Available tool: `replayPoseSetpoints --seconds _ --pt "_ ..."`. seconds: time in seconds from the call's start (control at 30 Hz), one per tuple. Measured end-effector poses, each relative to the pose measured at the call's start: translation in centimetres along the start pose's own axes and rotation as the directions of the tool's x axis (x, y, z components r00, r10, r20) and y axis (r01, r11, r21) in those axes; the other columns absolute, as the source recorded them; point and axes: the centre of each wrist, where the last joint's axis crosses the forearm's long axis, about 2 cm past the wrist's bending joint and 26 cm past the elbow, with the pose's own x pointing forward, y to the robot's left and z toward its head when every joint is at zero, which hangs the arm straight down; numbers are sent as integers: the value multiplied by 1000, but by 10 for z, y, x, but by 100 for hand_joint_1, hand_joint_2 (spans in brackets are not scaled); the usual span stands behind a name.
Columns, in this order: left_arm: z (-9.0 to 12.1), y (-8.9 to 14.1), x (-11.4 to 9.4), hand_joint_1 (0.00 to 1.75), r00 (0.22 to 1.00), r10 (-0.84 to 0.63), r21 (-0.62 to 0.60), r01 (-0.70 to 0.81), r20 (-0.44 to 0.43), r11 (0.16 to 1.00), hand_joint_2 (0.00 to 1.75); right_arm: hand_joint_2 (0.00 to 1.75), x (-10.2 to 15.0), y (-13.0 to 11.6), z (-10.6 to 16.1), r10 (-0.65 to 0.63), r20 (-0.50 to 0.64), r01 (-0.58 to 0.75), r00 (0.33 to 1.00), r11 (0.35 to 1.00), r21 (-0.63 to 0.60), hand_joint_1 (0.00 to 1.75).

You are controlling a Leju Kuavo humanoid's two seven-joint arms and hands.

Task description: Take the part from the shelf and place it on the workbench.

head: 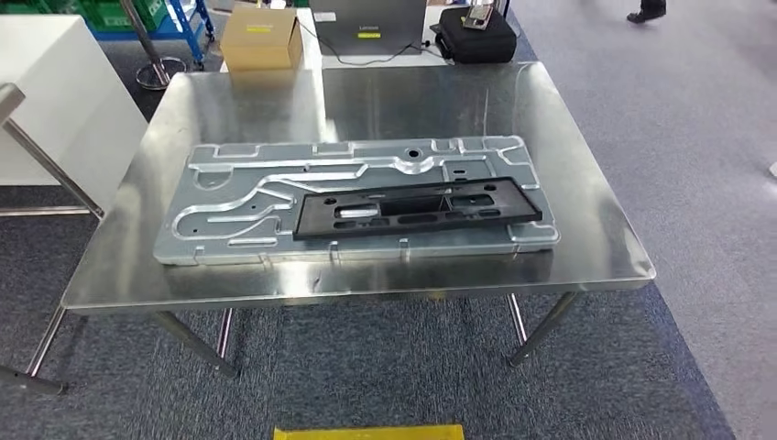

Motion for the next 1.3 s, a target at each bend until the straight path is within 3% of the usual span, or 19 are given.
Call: replayPoseSetpoints --seconds 0.17,0.23,0.53,0.73,0.93,1.3 --pt "2 -9 -2 0 999 -31 -54 29 -42 998 0 0 12 32 5 96 -108 -62 989 956 285 0" --pt "2 -16 -3 0 998 -30 -71 26 -54 997 0 0 16 40 6 136 -97 -98 986 939 330 0" --pt "9 -45 -10 0 992 -39 -108 26 -120 994 0 0 31 40 4 206 62 -215 977 930 297 0" --pt "10 -54 -12 0 988 -60 -132 40 -145 990 0 0 28 37 4 276 -25 -253 961 910 327 0" --pt "8 -58 -7 0 990 -55 -128 38 -132 991 0 0 24 35 3 312 -53 -279 949 904 324 0" --pt "6 -57 -5 0 994 -72 -147 60 -77 987 0 0 32 45 5 271 117 -294 956 909 296 0"
